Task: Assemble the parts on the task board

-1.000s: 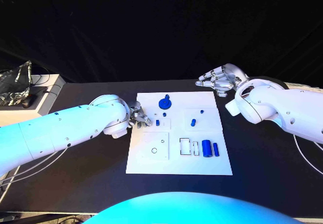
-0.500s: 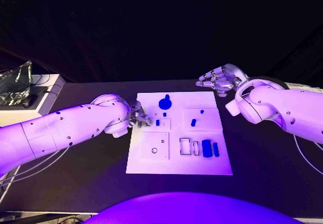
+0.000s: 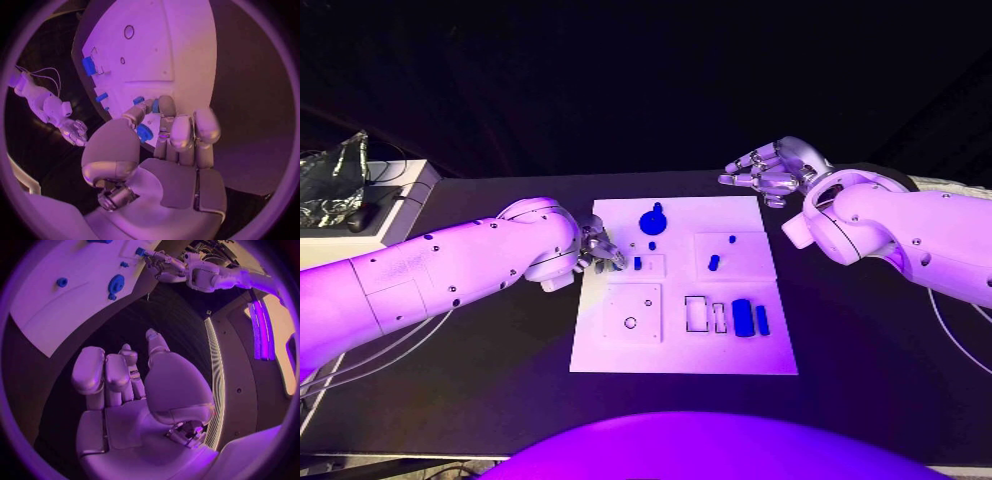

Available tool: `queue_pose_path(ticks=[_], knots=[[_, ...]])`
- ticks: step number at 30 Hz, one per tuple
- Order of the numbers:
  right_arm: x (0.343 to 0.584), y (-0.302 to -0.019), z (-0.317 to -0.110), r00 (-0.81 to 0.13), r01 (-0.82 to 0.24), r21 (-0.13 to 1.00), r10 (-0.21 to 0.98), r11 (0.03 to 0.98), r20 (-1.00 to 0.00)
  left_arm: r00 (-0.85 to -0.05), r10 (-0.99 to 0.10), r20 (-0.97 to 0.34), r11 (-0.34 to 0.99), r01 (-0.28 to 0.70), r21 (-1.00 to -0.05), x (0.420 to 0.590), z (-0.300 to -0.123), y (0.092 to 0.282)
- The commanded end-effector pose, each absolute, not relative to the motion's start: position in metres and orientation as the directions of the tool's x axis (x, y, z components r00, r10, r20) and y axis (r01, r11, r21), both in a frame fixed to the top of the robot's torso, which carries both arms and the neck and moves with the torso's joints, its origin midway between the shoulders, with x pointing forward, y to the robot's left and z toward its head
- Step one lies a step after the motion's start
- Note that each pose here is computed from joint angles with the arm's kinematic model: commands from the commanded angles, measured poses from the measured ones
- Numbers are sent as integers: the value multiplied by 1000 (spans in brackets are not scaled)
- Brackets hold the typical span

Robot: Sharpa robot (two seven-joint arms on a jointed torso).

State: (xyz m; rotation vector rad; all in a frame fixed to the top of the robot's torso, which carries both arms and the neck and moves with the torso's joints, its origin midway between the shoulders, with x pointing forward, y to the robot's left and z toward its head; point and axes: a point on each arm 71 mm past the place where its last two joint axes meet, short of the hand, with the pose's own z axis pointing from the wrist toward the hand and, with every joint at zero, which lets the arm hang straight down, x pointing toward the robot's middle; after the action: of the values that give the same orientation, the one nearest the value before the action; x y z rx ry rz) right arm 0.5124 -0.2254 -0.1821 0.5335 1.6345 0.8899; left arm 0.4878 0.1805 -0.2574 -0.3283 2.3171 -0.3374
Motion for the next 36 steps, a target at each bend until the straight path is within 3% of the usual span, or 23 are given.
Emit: queue_pose_path(ticks=[1,36], knots=[[512,-223,-183,-270,-125,780,735,613,-621,-720,-307,-622,942,-137,-306,483,-266,180],[511,-226,-184,-268,-123,779,735,615,-623,-693,-314,-648,941,-136,-311,483,-263,184]])
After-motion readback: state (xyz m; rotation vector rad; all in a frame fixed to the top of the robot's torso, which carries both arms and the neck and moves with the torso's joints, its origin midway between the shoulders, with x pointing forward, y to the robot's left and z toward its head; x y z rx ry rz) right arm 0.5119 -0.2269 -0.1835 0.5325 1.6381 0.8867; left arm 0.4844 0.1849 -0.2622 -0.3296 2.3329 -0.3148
